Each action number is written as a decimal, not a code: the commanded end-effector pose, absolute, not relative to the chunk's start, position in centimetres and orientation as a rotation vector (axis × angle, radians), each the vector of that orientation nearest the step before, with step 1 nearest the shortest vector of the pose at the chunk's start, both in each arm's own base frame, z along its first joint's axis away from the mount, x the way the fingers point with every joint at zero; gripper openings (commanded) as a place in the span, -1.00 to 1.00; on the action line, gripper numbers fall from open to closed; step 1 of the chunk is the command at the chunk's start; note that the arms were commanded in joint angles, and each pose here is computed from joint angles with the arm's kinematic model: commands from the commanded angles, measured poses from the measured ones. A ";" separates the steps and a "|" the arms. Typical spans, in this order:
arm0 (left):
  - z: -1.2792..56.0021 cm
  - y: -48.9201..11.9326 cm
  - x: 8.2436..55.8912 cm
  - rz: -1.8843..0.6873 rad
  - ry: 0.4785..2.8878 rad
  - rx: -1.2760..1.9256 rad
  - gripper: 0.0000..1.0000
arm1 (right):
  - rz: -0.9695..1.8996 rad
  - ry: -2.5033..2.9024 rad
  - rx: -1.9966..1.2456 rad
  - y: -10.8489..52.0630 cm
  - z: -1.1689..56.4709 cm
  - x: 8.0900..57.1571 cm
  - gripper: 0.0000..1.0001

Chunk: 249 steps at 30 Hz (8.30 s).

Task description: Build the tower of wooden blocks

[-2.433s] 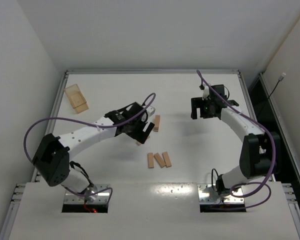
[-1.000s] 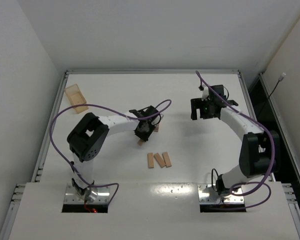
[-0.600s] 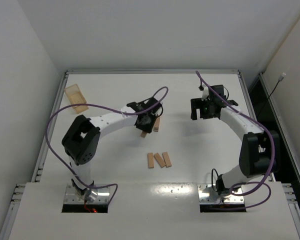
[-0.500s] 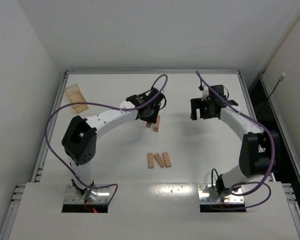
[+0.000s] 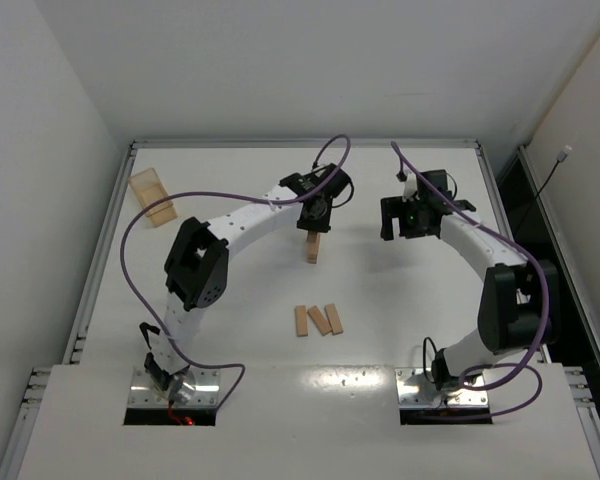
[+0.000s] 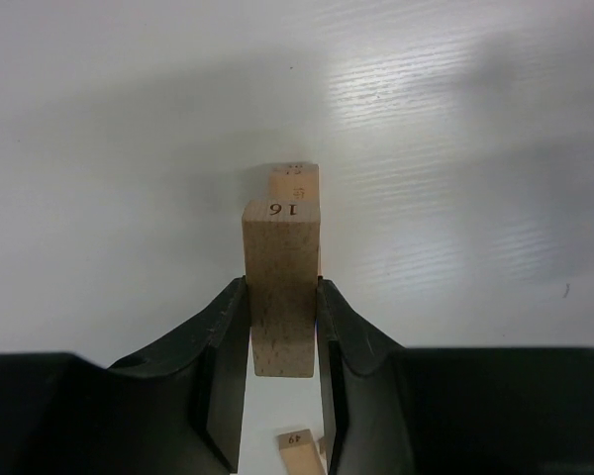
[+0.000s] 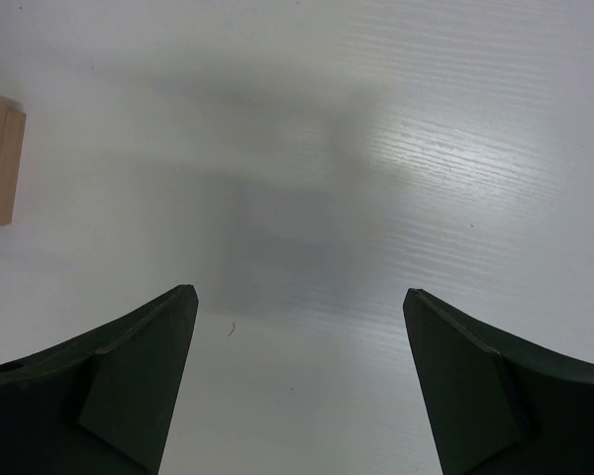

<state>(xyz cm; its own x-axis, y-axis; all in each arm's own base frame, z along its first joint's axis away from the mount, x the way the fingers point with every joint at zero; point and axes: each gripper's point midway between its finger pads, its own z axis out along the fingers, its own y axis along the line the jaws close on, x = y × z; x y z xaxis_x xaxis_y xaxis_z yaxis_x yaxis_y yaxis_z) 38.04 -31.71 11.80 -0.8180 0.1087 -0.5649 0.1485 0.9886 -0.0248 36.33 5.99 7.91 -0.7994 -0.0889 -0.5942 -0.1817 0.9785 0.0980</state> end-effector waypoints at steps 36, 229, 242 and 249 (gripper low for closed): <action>7.6 -32.3 38.8 -0.068 2.623 0.221 -0.78 | 0.237 2.497 -0.205 6.5 7.7 37.7 0.65; 4.4 -19.4 45.0 -0.094 2.613 0.309 -1.00 | 0.236 2.358 -0.129 4.4 11.7 36.6 0.68; 6.1 -18.4 44.2 -0.137 2.592 0.166 0.26 | 0.236 2.358 -0.129 4.4 11.7 36.6 0.68; 9.4 -18.3 41.6 -0.073 2.444 0.034 0.21 | 0.236 2.358 -0.129 4.4 11.7 36.6 0.68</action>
